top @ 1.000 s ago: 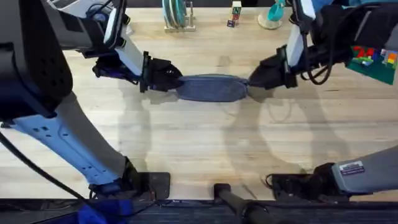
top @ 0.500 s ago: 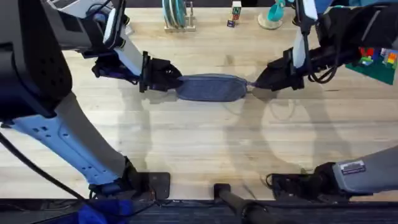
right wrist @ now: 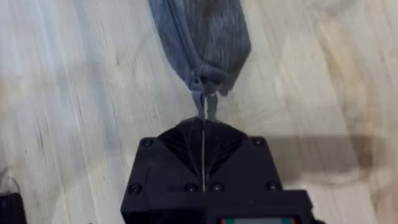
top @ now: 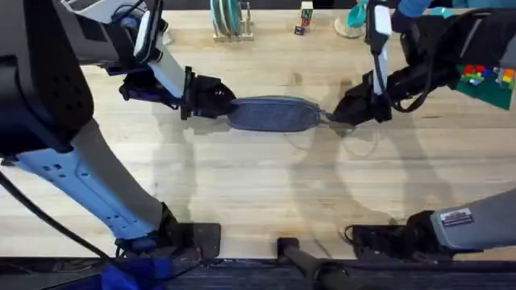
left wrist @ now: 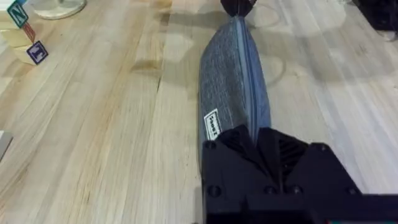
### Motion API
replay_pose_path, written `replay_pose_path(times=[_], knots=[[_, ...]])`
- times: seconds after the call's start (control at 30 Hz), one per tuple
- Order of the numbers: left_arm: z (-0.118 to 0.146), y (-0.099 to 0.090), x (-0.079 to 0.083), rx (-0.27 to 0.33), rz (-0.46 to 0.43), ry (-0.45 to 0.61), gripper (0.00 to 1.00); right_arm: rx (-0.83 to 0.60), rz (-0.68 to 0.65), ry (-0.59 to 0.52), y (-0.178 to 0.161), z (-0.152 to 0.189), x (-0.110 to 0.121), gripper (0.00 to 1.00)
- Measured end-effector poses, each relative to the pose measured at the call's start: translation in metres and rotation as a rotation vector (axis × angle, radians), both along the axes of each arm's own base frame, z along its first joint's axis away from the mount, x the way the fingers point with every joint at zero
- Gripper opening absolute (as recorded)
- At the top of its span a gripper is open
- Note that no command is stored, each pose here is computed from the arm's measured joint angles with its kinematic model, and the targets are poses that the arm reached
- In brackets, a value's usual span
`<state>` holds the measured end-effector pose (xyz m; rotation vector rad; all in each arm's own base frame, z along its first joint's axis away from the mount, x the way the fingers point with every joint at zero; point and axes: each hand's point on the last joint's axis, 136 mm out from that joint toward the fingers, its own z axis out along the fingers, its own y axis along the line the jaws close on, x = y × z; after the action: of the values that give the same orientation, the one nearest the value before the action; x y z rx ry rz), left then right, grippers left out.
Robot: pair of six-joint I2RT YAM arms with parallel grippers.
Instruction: Unzip the bag, pick up the pens from the table one at a time and place them inside, then zip the bag closed.
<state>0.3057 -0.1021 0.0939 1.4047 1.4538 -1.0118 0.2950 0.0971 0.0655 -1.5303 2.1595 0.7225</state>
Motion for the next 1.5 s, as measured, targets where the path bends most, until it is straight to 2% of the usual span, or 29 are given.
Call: replay_pose_path(times=[0.3,1.03,1.07,1.13,1.27,1.3,1.33,1.43,1.5], knots=[[0.0,0.001,0.0,0.001,0.002,0.0,0.041,-0.087,-0.019,0.106,-0.013,-0.031,-0.024,0.033],[0.0,0.001,0.0,0.001,0.002,0.0,0.041,-0.081,-0.026,0.109,-0.013,-0.031,-0.023,0.036],[0.0,0.001,0.0,0.001,0.002,0.0,0.041,-0.081,-0.028,0.114,-0.013,-0.031,-0.024,0.094],[0.0,0.001,0.0,0.001,0.002,0.0,0.041,-0.075,-0.03,0.138,-0.012,-0.03,-0.029,0.287],[0.0,0.001,0.0,0.001,0.002,0.0,0.041,-0.034,-0.028,0.17,-0.005,-0.025,-0.036,0.855],[0.0,0.001,0.0,0.001,0.002,0.0,0.041,-0.024,-0.025,0.168,-0.004,-0.023,-0.036,0.954],[0.0,0.001,0.0,0.001,0.002,0.0,0.041,-0.019,-0.022,0.158,-0.003,-0.022,-0.035,0.984],[0.0,0.001,0.0,0.001,0.002,-0.001,0.063,-0.016,-0.022,0.142,-0.002,-0.023,-0.031,0.993],[-0.001,0.002,0.0,0.008,0.002,0.001,0.31,-0.016,-0.021,0.138,-0.002,-0.023,-0.03,0.996]])
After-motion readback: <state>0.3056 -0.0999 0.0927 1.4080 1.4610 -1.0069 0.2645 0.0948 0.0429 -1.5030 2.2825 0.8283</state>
